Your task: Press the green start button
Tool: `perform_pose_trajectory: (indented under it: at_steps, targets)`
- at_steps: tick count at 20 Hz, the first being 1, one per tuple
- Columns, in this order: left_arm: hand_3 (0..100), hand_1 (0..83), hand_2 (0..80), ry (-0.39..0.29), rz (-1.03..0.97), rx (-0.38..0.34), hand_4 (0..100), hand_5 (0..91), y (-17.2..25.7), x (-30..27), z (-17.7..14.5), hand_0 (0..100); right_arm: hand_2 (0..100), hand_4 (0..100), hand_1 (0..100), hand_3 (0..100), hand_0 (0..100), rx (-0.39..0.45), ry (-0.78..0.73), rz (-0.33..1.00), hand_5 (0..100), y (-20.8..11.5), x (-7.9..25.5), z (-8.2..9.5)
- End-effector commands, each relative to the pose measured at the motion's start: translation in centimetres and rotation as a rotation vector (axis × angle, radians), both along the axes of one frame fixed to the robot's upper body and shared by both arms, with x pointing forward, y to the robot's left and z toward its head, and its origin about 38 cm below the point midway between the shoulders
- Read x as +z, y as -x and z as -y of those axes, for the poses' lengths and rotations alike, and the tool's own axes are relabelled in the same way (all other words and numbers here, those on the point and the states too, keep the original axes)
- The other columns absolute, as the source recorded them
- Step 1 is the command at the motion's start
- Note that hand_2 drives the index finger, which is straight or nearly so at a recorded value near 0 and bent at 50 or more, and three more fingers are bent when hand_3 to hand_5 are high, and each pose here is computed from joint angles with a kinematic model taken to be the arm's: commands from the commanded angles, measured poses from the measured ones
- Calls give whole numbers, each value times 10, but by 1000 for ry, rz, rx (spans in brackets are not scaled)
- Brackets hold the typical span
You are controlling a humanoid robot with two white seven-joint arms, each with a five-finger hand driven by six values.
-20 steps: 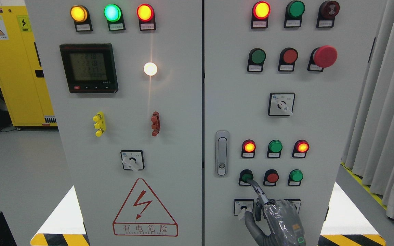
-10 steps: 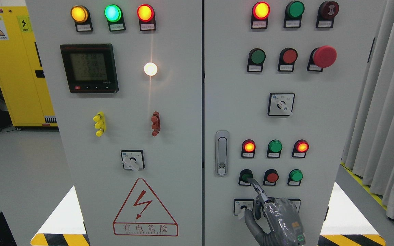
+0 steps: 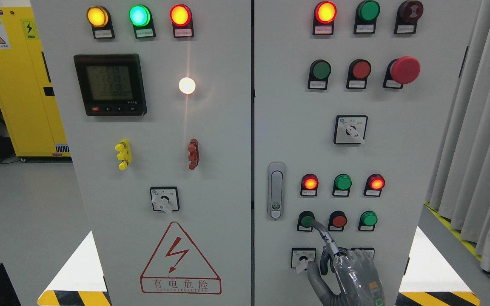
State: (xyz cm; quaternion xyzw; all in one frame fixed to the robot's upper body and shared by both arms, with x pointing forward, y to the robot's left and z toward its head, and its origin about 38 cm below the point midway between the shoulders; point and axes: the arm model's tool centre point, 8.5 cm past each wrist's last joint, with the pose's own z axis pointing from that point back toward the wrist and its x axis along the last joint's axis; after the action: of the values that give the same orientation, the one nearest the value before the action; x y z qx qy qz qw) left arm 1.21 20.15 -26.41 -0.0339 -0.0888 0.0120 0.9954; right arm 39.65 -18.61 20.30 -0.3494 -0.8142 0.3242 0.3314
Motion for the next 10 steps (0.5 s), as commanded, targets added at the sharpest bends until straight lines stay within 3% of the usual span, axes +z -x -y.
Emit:
perform_pose_trajectory:
  at_steps: [1,2,5,6,7,8,9,10]
  targets:
    - [0,556,0,0,-2,0,0,0,1,0,0,120,49,919,865,846,833,116,-177,-2,929,24,11,-13]
    - [0,556,0,0,-1,0,0,0,0,0,0,120,50,913,866,844,843,160,-261,-23,922,29,11,-14]
    - [0,556,0,0,-1,0,0,0,0,0,0,120,71,723,808,595,810,297,-480,-111,740,42,12,-15]
    - [0,556,0,0,1,0,0,0,0,0,0,120,72,529,779,446,820,341,-548,-143,560,46,12,-14]
    - [0,556,0,0,-1,0,0,0,0,0,0,120,71,503,773,418,812,371,-610,-168,522,49,13,-13]
    - [0,556,0,0,1,0,0,0,0,0,0,120,40,358,739,302,826,386,-668,-192,329,51,14,-11]
    - [0,556,0,0,-2,0,0,0,1,0,0,120,17,288,719,236,810,400,-718,-211,254,53,15,-10]
    - [0,556,0,0,-1,0,0,0,0,0,0,120,3,282,700,228,799,414,-757,-224,246,55,15,-8]
